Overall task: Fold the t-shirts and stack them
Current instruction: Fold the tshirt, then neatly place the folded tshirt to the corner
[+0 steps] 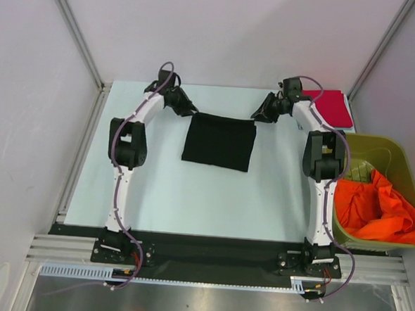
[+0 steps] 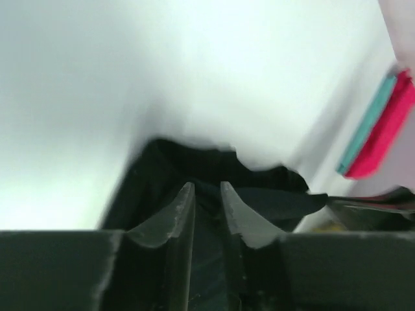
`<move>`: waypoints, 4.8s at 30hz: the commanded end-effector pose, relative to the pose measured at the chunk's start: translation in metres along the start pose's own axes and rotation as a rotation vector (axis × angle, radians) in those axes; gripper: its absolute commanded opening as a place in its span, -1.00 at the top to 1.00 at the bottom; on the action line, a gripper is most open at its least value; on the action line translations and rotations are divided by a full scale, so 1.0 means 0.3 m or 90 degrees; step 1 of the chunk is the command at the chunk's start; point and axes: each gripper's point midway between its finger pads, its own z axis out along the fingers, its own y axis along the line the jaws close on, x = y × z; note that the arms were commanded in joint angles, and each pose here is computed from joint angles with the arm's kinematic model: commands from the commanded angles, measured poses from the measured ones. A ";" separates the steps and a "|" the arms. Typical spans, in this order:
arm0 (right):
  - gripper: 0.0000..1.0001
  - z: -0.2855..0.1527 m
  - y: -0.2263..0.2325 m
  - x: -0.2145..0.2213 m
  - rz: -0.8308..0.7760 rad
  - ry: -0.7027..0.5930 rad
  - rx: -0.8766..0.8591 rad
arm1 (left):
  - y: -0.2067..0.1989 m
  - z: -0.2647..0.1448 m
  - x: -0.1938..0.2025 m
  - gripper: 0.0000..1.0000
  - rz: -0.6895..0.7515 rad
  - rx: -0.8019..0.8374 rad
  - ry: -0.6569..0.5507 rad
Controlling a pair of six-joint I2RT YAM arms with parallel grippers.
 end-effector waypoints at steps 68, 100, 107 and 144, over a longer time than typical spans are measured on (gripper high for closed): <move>0.52 -0.049 0.101 0.602 0.016 0.217 -0.257 | 0.113 -0.188 0.555 0.19 0.138 0.315 0.178; -0.30 -0.287 -0.058 0.673 0.051 0.124 -0.086 | 0.098 -0.642 0.797 -0.41 -0.115 0.293 -0.100; -0.19 -0.196 -0.083 0.652 0.117 0.081 -0.114 | 0.153 -0.581 0.852 -0.33 -0.208 0.292 -0.120; 1.00 -0.281 0.091 0.573 0.180 0.155 -0.206 | -0.112 -0.181 0.913 -0.36 -0.352 0.364 -0.118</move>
